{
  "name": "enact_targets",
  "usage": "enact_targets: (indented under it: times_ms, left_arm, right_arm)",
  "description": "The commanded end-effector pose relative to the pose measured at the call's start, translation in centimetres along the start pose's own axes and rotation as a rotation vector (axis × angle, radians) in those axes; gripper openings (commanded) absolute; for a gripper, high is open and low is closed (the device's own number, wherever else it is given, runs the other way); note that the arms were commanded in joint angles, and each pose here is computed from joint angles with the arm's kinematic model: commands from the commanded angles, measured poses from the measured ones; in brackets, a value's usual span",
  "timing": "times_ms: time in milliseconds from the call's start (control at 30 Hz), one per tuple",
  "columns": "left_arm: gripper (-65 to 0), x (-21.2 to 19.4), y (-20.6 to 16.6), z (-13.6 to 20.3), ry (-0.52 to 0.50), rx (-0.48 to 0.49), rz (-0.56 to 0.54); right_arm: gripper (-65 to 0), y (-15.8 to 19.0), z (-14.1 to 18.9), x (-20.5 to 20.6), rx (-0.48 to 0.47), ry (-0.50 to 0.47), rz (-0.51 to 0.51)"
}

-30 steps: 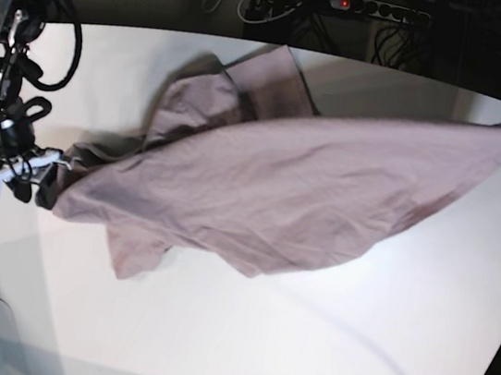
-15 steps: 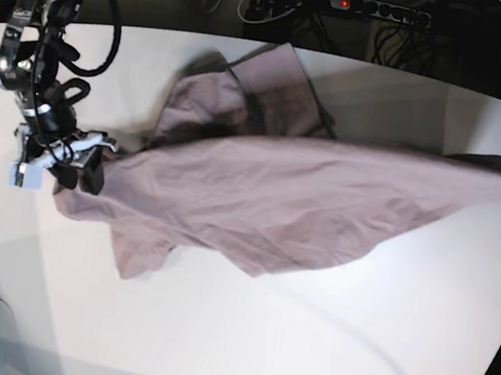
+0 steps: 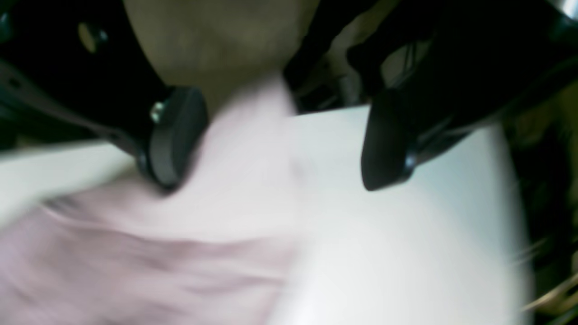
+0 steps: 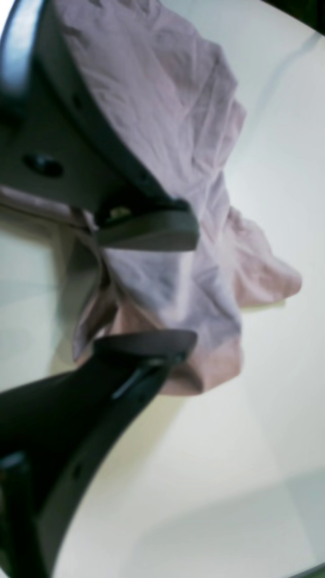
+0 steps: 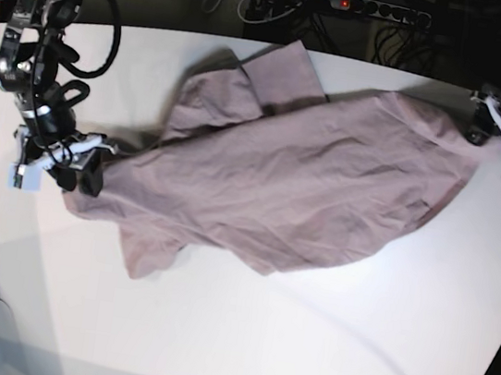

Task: Layout the t-shirt on the table in an organized manner, then fold the t-shirt properly
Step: 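Lower the t-shirt onto the table and open both grippers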

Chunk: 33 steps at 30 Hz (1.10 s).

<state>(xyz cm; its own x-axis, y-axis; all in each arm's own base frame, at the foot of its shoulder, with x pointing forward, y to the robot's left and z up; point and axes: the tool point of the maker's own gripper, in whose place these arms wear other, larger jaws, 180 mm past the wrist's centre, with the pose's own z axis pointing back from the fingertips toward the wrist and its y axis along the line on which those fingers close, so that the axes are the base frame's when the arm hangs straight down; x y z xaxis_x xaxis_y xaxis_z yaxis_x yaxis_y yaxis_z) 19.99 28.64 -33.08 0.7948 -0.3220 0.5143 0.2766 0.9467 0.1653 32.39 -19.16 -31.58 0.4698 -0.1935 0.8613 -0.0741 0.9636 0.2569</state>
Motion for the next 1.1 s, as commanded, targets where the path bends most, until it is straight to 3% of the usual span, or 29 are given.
enact_targets:
  times_ms: [0,100,400,567,733,867,1067]
  left_arm:
    - [-14.8,0.6,-0.3,0.1,-0.005,-0.012,-0.047]
    - [-14.9,0.0,-2.7,-0.6,0.035,-0.085,-0.125]
    - [-15.0,-0.5,-3.4,-0.5,0.099,-0.135,-0.29]
    - [-15.0,1.9,-0.6,-0.1,0.02,-0.041,-0.216]
    - [-14.9,4.8,2.5,0.8,-0.112,0.062,-0.052]
    - [-14.9,6.6,2.9,-0.9,-0.167,0.033,0.037]
    - [-14.9,6.6,1.8,-4.8,-0.123,-0.079,0.099]
  right_arm:
    - [-36.2,0.2,0.2,1.8,0.013,-0.057,0.019]
    - [-36.2,0.2,0.2,1.6,0.012,-0.051,0.018]
    - [-36.2,0.8,1.4,1.6,0.018,-0.06,0.037]
    - [-36.2,3.2,2.0,0.8,0.062,-0.06,0.023]
    - [-36.2,4.7,2.8,-3.2,0.096,0.037,0.0]
    - [-36.0,6.9,3.5,-6.7,0.148,0.125,-0.012]
    - [-36.0,8.1,3.8,-9.7,0.178,0.207,-0.03]
